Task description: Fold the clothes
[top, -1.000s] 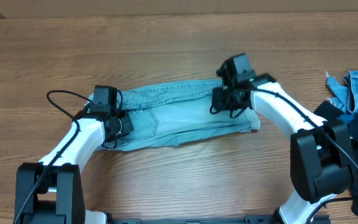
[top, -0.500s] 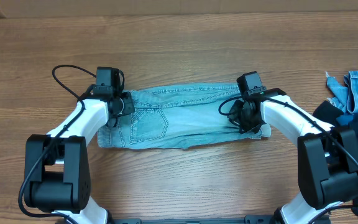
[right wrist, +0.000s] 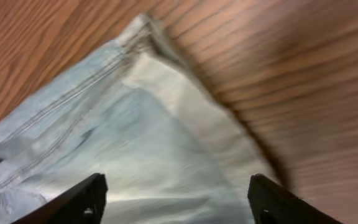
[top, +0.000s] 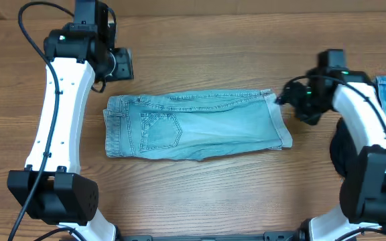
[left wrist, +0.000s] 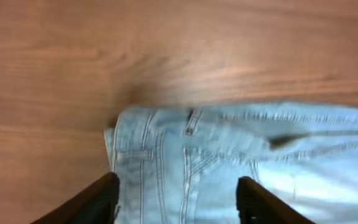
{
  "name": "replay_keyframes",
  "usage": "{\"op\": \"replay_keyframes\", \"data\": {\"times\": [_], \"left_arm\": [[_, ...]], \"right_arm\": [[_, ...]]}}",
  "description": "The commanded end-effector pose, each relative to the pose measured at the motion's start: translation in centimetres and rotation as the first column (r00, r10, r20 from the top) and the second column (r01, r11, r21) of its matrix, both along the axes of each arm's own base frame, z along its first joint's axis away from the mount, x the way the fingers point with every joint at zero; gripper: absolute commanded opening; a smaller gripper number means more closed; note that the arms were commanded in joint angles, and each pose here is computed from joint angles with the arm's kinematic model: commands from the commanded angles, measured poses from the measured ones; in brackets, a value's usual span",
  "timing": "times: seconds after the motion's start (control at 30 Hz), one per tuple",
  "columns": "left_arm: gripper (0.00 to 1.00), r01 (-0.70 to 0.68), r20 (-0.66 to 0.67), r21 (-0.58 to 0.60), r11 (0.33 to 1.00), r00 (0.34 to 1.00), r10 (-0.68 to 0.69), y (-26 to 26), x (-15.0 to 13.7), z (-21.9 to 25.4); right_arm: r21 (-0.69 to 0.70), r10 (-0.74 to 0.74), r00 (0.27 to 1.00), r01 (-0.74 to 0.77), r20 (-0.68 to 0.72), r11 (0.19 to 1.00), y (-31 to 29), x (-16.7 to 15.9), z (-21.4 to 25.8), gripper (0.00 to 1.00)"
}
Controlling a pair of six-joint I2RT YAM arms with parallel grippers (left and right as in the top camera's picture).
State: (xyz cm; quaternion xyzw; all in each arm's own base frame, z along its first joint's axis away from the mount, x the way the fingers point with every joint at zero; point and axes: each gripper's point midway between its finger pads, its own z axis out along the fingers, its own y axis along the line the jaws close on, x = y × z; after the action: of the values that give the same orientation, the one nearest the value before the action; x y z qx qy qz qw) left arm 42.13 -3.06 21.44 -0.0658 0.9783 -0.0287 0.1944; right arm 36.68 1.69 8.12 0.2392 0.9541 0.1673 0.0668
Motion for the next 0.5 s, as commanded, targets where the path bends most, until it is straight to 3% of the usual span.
{"op": "replay_keyframes", "data": {"times": [0.0,0.07,0.13,0.2,0.27,0.47], "left_arm": [[0.64,0.014,-0.039,-0.015,1.000,0.999,-0.015,-0.1,-1.5,0.7],[0.61,0.022,-0.004,-0.038,0.999,1.000,-0.022,-0.4,-2.2,2.8],[0.64,0.023,0.091,-0.046,0.999,0.996,-0.019,-0.4,-3.0,6.3],[0.73,0.024,0.226,-0.057,0.998,0.974,-0.010,-0.2,-5.3,11.3],[1.00,0.020,0.305,-0.061,0.998,0.952,-0.001,0.0,-7.9,14.3],[1.00,0.020,0.373,-0.058,0.998,0.928,0.003,0.4,-11.2,17.0]], "right_arm": [[0.016,0.039,0.999,-0.040,0.024,0.999,-3.0,-0.5,-0.3,0.89],[0.047,0.019,0.999,-0.018,-0.027,0.999,-3.8,-1.9,-2.0,0.90],[0.113,0.064,0.998,-0.063,-0.007,0.992,-2.7,-2.3,-2.4,0.90],[0.146,0.094,0.995,-0.088,-0.032,0.985,-1.5,-3.7,-3.6,0.90],[0.163,0.097,0.995,-0.093,-0.020,0.982,-1.0,-4.2,-4.9,0.89],[0.262,0.129,0.990,-0.141,0.062,0.955,1.9,-4.8,-7.0,0.88]]}}
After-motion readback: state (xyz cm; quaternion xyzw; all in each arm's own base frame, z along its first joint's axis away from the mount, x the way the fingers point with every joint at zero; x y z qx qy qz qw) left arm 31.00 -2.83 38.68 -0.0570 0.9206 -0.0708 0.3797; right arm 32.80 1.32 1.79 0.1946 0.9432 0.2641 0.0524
